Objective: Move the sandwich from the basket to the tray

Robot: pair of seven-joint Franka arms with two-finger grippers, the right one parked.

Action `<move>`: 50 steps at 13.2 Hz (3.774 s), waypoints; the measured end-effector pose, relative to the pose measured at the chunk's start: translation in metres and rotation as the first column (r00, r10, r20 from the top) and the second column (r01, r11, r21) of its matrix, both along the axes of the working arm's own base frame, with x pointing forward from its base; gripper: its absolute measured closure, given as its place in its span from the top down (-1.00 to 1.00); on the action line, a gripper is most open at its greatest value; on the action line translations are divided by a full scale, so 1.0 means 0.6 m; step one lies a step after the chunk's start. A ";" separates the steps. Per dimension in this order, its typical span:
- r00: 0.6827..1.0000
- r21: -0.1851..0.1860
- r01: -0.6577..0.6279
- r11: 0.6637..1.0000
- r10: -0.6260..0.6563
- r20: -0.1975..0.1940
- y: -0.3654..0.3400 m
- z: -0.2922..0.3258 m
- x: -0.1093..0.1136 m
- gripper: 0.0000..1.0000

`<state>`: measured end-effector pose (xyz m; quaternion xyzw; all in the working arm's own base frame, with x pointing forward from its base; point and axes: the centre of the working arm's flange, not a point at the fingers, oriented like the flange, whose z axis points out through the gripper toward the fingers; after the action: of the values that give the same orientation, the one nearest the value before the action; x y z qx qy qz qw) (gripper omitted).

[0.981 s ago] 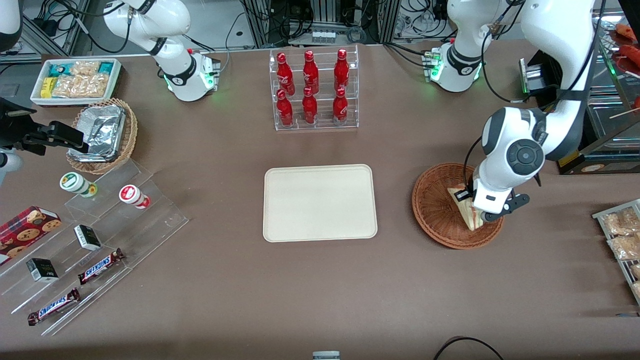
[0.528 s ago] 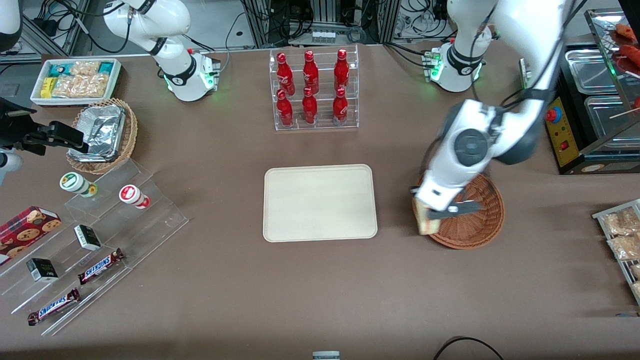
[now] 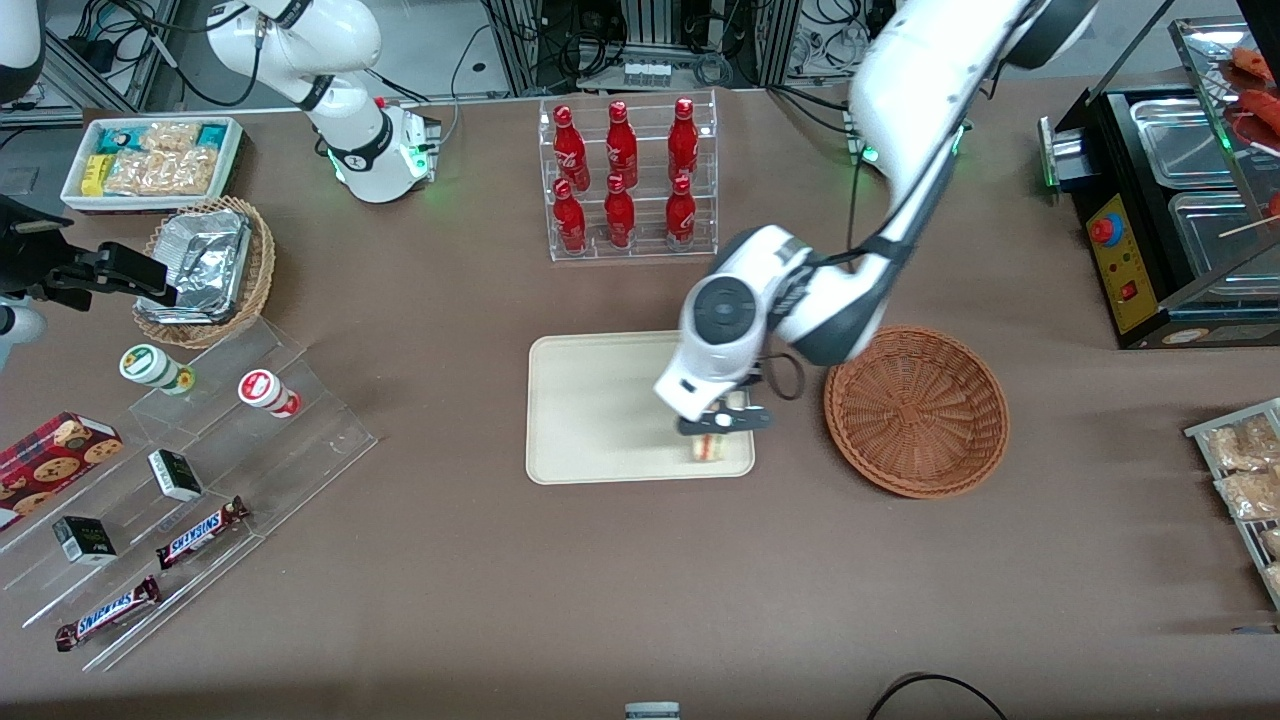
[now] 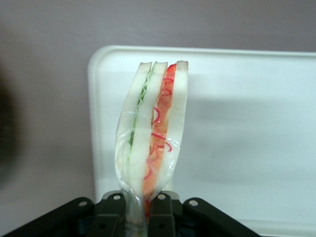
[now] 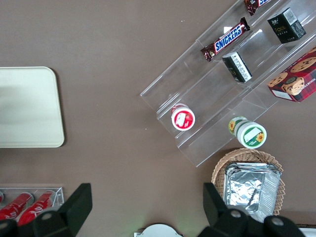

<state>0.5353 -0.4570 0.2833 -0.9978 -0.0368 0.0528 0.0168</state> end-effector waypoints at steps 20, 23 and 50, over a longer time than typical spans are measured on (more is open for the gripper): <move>0.993 -0.017 -0.115 0.993 0.115 0.021 -0.130 0.009 -0.006 1.00; 0.997 0.011 -0.080 0.997 0.080 0.018 -0.091 0.081 0.014 1.00; 0.973 -0.011 0.230 0.973 -0.230 -0.033 0.699 0.452 0.017 1.00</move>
<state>0.5453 -0.0374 0.5545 -0.9943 0.0796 0.0676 0.0201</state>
